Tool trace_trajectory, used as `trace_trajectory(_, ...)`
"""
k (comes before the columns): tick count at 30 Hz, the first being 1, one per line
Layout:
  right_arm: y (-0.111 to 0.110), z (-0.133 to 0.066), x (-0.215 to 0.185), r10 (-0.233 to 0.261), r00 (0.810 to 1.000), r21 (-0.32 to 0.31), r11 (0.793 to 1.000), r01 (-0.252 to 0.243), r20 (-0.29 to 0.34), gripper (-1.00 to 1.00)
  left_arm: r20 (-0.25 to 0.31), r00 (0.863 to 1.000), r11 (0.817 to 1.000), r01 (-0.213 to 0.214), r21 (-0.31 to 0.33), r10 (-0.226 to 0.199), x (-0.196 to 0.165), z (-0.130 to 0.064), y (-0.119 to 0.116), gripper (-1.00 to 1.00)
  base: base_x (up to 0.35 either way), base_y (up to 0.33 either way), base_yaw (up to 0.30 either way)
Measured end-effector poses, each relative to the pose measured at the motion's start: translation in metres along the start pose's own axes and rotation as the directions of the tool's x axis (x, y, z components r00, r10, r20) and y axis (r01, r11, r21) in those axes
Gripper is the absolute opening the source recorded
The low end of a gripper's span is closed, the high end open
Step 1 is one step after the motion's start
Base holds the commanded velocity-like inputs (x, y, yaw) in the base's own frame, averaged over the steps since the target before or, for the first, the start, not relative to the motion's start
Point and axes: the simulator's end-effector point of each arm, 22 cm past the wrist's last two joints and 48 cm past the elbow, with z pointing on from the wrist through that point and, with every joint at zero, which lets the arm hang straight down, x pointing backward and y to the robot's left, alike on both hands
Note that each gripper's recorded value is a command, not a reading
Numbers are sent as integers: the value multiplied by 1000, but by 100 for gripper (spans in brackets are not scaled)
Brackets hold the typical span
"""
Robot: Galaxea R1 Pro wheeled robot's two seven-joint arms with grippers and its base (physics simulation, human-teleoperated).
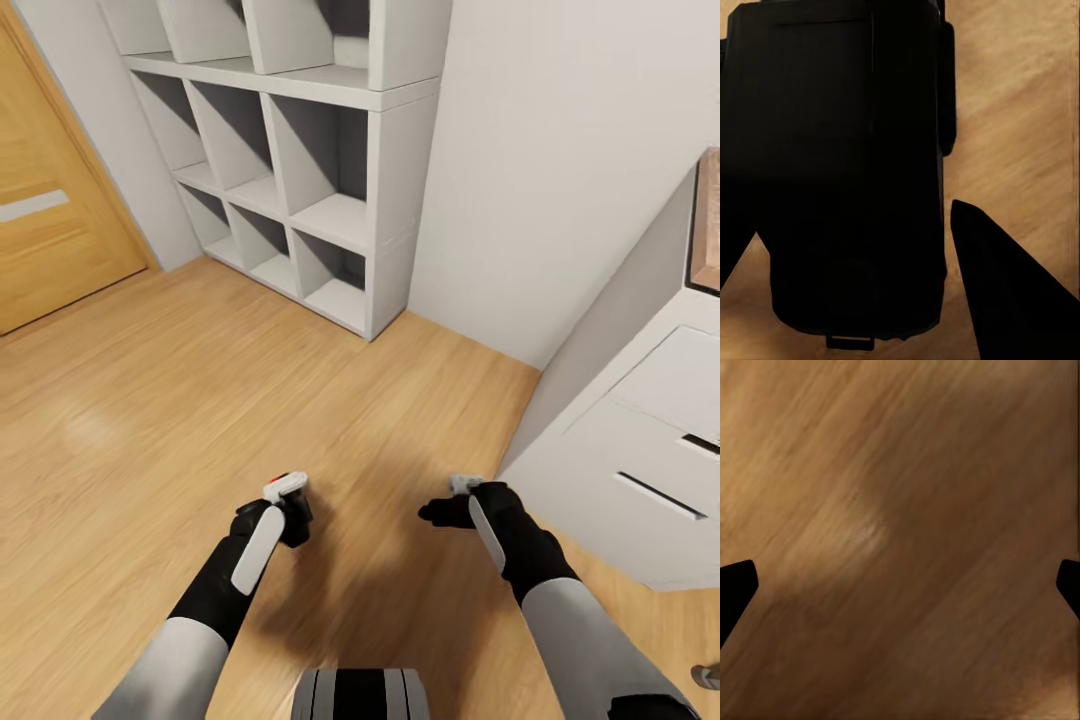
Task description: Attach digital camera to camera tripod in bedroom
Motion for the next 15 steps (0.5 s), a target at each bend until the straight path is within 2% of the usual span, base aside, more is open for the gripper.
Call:
trace_trajectory(3,-4,-9,3,9,999,0,1000,-9,-32,100,18,1000,1000,0,25,-1,-8,-6,-5,-100,0,0,0)
trace_trajectory(7,5,-22,-1,8,999,-98,995,-12,-35,100,43,999,995,-7,104,3,-20,-14,-16,-100,0,0,0)
trace_trajectory(11,19,-32,-6,2,1000,-164,986,-6,-25,100,61,998,979,-16,203,3,-28,-25,-36,-100,0,0,0)
trace_trajectory(15,24,-40,-10,0,1000,-180,984,-2,-14,100,75,997,961,-27,274,6,-34,-35,-51,-100,0,0,0)
